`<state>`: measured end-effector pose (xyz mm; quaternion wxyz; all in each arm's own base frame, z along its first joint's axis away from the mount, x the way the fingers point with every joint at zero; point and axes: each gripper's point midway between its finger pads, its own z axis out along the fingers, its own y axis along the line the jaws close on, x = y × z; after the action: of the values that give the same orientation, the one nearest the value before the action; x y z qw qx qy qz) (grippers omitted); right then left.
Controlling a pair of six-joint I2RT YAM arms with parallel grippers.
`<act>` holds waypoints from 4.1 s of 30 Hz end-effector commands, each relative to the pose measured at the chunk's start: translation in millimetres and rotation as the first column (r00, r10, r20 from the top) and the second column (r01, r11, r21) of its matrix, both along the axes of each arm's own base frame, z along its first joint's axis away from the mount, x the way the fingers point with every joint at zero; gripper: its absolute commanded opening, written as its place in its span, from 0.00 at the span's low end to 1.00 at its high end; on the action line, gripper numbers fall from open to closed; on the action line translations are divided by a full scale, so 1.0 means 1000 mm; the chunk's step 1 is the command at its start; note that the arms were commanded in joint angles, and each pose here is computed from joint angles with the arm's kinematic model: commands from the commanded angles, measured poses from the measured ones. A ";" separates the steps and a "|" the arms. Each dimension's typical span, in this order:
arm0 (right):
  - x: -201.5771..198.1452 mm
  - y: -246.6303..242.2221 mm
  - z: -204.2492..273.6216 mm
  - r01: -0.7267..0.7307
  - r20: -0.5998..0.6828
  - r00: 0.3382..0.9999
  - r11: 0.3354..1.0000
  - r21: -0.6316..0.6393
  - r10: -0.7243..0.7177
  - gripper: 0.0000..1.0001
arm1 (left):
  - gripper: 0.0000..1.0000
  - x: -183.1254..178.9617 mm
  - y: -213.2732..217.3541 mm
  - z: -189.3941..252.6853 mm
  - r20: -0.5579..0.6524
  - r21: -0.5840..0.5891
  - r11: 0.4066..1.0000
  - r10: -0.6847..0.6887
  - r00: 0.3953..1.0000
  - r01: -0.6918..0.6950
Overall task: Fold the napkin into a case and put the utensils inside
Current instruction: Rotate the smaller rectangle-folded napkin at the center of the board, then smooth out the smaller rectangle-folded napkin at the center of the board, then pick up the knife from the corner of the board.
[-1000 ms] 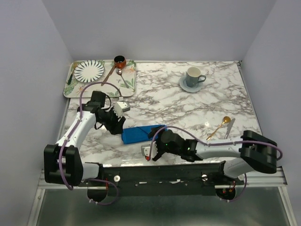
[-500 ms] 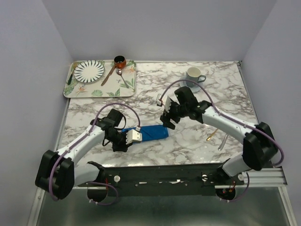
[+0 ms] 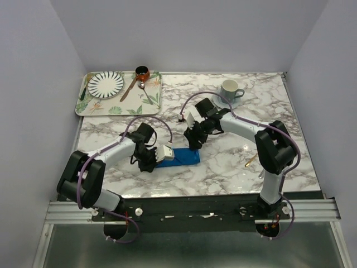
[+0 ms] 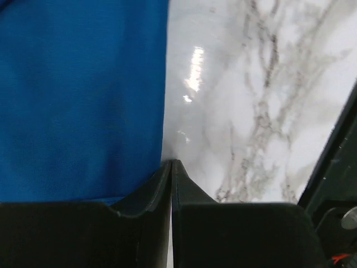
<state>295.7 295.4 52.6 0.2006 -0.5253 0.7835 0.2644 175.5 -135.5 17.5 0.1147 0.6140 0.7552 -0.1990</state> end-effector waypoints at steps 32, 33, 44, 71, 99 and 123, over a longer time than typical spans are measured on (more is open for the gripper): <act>-0.115 0.011 0.077 0.135 -0.387 0.922 0.959 0.248 -0.030 0.56 | 0.30 0.187 -0.071 0.011 -0.092 -0.192 0.906 0.366 0.926 -0.378; -0.118 0.015 0.080 0.153 -0.421 0.907 0.954 0.259 -0.031 0.49 | 0.32 0.185 -0.073 0.026 -0.104 -0.236 0.894 0.367 0.924 -0.382; -0.129 0.060 0.053 0.111 -0.537 0.843 0.964 0.241 0.037 0.44 | 0.54 0.155 -0.032 0.078 -0.179 -0.354 0.762 0.514 0.839 -0.542; -0.100 0.001 0.092 0.212 -0.318 0.937 0.956 0.200 -0.142 0.80 | 0.99 0.155 -0.011 0.191 0.267 -0.546 0.742 0.594 0.759 -0.389; -0.058 -0.370 -0.009 0.831 -0.021 0.081 0.079 -0.550 -0.996 0.63 | 0.88 0.207 0.021 0.206 0.270 -0.628 0.464 0.883 0.385 -0.624; -0.073 -0.363 -0.051 0.756 -0.135 -0.013 0.079 -0.649 -0.991 0.40 | 0.88 0.197 0.029 0.172 0.238 -0.578 0.426 0.904 0.356 -0.696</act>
<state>226.5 -78.5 12.0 -0.0002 0.1714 0.9850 0.0195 372.6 -111.0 195.1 0.5121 0.1614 0.8388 -0.0899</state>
